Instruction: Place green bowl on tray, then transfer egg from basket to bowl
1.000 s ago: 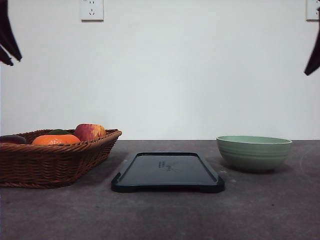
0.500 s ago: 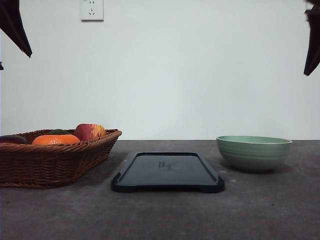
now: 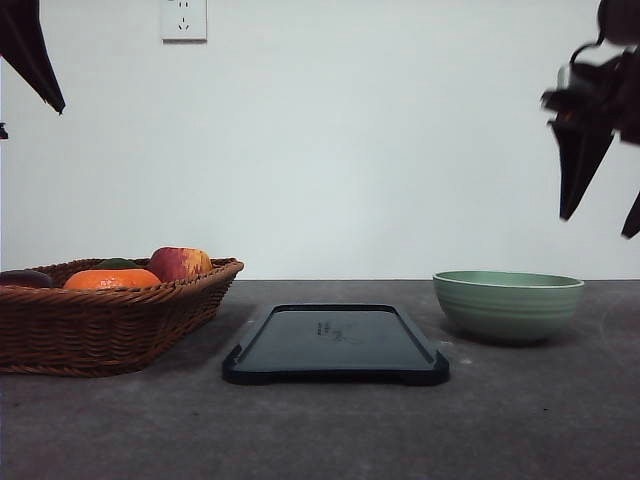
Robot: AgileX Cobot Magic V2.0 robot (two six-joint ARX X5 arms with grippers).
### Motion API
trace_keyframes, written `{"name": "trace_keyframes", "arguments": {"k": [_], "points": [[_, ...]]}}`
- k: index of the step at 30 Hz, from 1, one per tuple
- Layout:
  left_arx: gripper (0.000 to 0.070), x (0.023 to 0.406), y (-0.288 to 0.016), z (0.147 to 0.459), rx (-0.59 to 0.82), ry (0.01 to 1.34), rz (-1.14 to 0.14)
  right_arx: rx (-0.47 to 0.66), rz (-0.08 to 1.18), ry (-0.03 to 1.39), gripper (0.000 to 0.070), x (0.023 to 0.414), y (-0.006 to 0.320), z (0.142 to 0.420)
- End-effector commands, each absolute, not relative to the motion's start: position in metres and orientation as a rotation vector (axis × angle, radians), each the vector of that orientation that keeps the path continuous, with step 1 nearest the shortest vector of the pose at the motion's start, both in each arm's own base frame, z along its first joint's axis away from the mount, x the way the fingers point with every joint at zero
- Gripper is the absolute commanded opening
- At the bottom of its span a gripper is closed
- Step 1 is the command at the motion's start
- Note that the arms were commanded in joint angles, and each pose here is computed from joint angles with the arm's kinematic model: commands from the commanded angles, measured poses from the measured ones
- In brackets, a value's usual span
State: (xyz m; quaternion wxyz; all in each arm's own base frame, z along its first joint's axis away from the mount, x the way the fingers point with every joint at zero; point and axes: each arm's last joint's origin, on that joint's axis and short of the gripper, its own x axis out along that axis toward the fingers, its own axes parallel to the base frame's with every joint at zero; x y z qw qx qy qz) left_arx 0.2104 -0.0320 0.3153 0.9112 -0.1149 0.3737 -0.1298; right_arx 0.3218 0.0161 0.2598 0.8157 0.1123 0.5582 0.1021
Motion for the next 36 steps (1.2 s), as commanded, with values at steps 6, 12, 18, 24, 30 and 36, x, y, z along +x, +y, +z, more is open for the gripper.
{"name": "trace_keyframes", "arguments": {"k": [6, 12, 18, 24, 30, 36], "points": [[0.0367, 0.214, -0.033, 0.323, -0.236, 0.731, -0.279, 0.222, 0.226, 1.189, 0.0332, 0.352, 0.017, 0.238], [0.0366, 0.214, -0.033, 0.323, -0.236, 0.731, -0.279, 0.226, 0.219, 1.226, 0.0324, 0.361, 0.017, 0.220], [0.0361, 0.214, -0.033, 0.323, -0.236, 0.730, -0.279, 0.224, 0.220, 1.212, 0.0157, 0.366, 0.017, 0.214], [0.0361, 0.214, -0.033, 0.324, -0.236, 0.726, -0.279, 0.223, 0.221, 1.207, 0.0001, 0.367, 0.017, 0.214], [0.0361, 0.214, -0.033, 0.324, -0.236, 0.725, -0.280, 0.223, 0.219, 1.218, 0.0001, 0.366, 0.017, 0.213], [0.0361, 0.214, -0.033, 0.324, -0.235, 0.725, -0.280, 0.228, 0.226, 1.217, 0.0001, 0.366, 0.017, 0.214]]}}
